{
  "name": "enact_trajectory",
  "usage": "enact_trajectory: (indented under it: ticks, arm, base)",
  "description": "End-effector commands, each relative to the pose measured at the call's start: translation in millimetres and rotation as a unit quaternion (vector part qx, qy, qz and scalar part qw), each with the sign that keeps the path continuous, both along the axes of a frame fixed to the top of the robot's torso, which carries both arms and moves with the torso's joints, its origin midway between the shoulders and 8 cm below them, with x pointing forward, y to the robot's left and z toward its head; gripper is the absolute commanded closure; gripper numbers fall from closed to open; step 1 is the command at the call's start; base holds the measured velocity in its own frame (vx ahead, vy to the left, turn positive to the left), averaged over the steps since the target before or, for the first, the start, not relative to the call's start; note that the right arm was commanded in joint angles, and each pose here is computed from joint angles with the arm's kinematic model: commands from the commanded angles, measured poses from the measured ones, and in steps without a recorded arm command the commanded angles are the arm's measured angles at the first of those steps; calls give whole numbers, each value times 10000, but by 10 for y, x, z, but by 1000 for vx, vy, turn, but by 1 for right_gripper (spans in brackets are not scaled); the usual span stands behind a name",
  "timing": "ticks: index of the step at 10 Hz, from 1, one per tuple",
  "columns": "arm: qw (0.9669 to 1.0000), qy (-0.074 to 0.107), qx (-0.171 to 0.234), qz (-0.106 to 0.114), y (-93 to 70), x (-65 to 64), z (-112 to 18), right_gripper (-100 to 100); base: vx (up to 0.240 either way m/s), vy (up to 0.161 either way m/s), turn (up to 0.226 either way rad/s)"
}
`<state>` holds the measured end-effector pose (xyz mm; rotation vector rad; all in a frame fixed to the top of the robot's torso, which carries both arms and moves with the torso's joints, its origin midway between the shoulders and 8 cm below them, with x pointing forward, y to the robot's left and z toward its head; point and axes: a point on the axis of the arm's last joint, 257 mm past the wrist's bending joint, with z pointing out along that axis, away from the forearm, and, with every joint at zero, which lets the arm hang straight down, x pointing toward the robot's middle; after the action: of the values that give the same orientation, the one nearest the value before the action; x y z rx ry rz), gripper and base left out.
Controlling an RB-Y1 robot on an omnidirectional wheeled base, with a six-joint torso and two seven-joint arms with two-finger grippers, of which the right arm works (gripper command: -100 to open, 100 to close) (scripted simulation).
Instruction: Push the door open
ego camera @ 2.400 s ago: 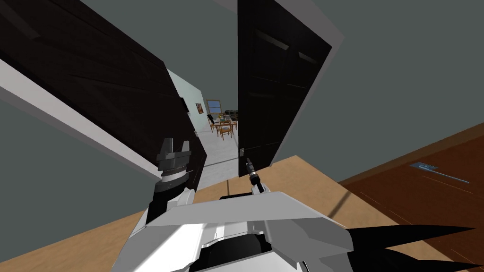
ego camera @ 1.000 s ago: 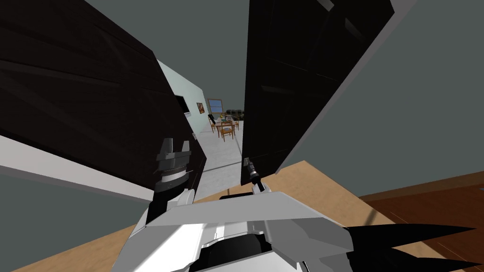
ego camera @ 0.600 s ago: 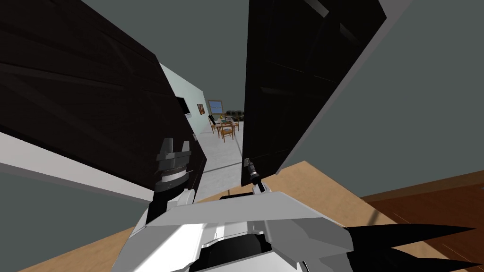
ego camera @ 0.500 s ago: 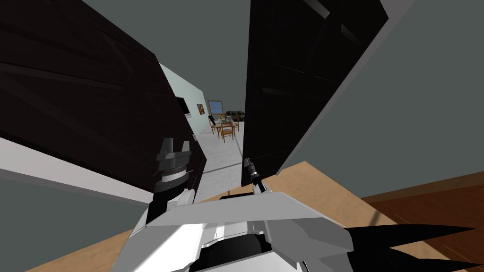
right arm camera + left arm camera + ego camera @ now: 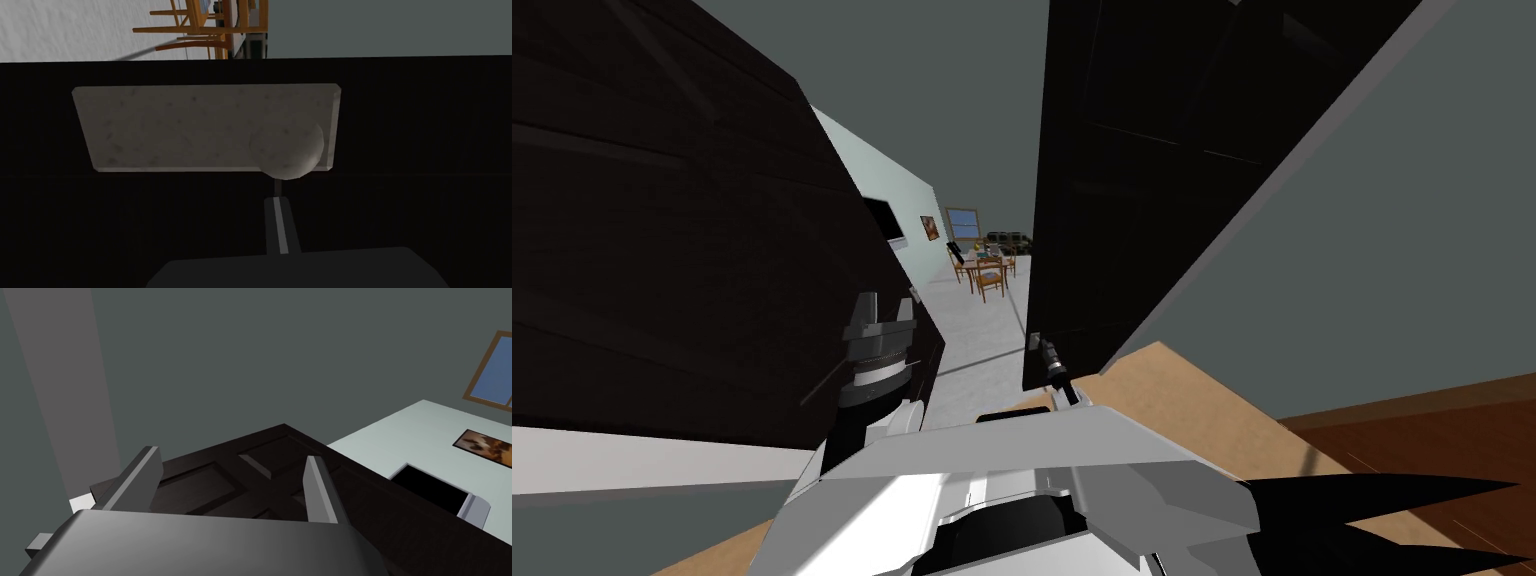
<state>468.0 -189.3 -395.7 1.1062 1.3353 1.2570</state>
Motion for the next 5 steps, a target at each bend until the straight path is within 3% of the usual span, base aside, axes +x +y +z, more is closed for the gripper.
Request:
enact_trajectory:
  ticks: [1,5]
  arm:
    - [10000,3,-12,6,-12,-2,0,-100]
    - [10000,-6,58,17,26,-3,17,-100]
  base:
    - [-145,23,-11]
    - [-203,-2,-24]
